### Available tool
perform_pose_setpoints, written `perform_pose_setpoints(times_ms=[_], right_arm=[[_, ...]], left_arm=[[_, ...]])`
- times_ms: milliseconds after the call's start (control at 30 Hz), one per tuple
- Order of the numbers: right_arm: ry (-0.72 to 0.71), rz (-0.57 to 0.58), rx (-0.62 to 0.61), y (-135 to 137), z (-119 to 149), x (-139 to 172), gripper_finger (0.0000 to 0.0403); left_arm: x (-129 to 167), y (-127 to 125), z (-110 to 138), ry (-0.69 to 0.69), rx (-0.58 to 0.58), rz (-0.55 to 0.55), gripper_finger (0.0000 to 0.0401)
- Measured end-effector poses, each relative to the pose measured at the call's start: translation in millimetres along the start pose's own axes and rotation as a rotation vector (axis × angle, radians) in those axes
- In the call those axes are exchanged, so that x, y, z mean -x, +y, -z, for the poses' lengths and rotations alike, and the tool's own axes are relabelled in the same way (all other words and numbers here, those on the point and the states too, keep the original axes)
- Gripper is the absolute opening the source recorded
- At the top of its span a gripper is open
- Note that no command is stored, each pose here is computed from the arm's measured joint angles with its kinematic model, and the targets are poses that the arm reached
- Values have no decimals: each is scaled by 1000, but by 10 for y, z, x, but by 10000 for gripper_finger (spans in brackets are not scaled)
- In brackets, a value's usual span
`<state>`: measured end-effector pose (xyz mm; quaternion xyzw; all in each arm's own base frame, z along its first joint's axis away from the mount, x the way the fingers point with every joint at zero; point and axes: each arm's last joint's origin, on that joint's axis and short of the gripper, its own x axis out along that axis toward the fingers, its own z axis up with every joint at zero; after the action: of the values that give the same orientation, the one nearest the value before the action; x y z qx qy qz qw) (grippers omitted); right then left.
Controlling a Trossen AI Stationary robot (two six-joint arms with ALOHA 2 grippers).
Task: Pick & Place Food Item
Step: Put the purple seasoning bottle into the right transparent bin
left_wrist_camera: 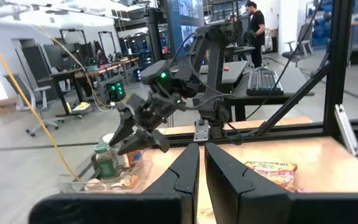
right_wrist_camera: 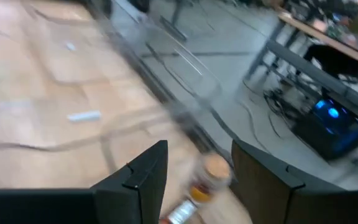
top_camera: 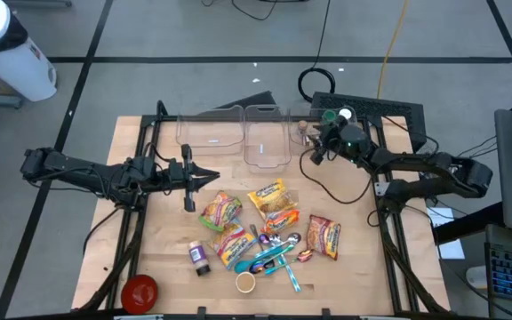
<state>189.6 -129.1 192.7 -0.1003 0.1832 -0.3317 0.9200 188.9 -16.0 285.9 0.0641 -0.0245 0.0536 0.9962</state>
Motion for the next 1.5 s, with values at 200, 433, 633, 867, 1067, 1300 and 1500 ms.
perform_pose_setpoints(times_ms=[200,433,633,867,1067,1300,1500], right_arm=[[-122,-138,22,305,-214,191,173],[-227,-243,39,507,-369,395,171],[-248,-269,42,557,-398,443,169],[-253,-270,41,560,-403,446,167],[-257,-269,40,559,-407,447,167],[-278,-266,33,554,-427,451,166],[-278,-267,33,554,-427,451,167]], left_arm=[[-6,-38,11,13,158,32,59],[-105,-432,-160,405,220,280,185],[-176,-778,65,894,51,348,245],[-229,-1152,467,1172,102,556,259],[-226,-1352,718,1251,-74,660,251],[-215,-1546,1013,1312,-279,740,248],[-220,-1645,1213,1345,-378,696,247]])
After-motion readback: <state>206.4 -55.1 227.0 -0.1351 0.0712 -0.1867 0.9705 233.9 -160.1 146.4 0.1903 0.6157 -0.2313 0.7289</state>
